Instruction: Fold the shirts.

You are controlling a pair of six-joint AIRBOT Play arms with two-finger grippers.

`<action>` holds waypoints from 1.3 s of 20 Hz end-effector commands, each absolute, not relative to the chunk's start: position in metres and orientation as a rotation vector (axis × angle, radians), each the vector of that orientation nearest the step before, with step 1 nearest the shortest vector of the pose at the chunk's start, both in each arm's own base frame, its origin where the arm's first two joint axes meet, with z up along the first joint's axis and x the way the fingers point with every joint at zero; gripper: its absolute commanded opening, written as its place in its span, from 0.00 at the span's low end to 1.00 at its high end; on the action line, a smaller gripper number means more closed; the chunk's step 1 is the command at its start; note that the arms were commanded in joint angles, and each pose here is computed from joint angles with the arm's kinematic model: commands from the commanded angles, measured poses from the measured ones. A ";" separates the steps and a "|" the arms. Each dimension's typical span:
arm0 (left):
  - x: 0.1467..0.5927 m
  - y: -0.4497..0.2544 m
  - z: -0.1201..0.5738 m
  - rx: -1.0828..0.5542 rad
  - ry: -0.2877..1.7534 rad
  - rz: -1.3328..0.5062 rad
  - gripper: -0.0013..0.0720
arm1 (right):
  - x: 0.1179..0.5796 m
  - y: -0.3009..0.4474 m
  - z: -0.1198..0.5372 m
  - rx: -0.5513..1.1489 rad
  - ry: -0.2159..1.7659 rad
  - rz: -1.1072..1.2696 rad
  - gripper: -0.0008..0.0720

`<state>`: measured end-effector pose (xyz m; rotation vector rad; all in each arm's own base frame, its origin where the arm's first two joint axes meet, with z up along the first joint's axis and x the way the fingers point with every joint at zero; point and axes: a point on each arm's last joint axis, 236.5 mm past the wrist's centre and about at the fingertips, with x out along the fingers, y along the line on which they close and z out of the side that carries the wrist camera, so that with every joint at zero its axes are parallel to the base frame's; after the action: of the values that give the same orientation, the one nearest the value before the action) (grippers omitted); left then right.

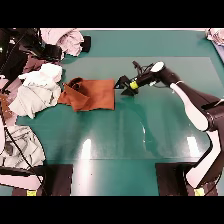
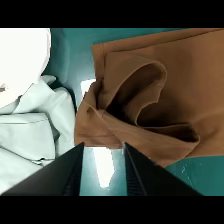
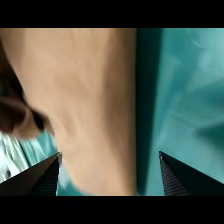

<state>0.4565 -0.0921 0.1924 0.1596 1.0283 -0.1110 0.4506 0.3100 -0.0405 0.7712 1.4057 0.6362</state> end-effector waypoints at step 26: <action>0.450 -0.120 0.192 0.079 1.041 -0.213 0.45 | 0.520 -0.091 0.140 0.564 0.947 -0.134 0.04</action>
<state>0.4523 -0.1130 0.1919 0.0970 1.0364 -0.1842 0.5421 -0.0037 0.1544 0.4926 0.9212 0.0339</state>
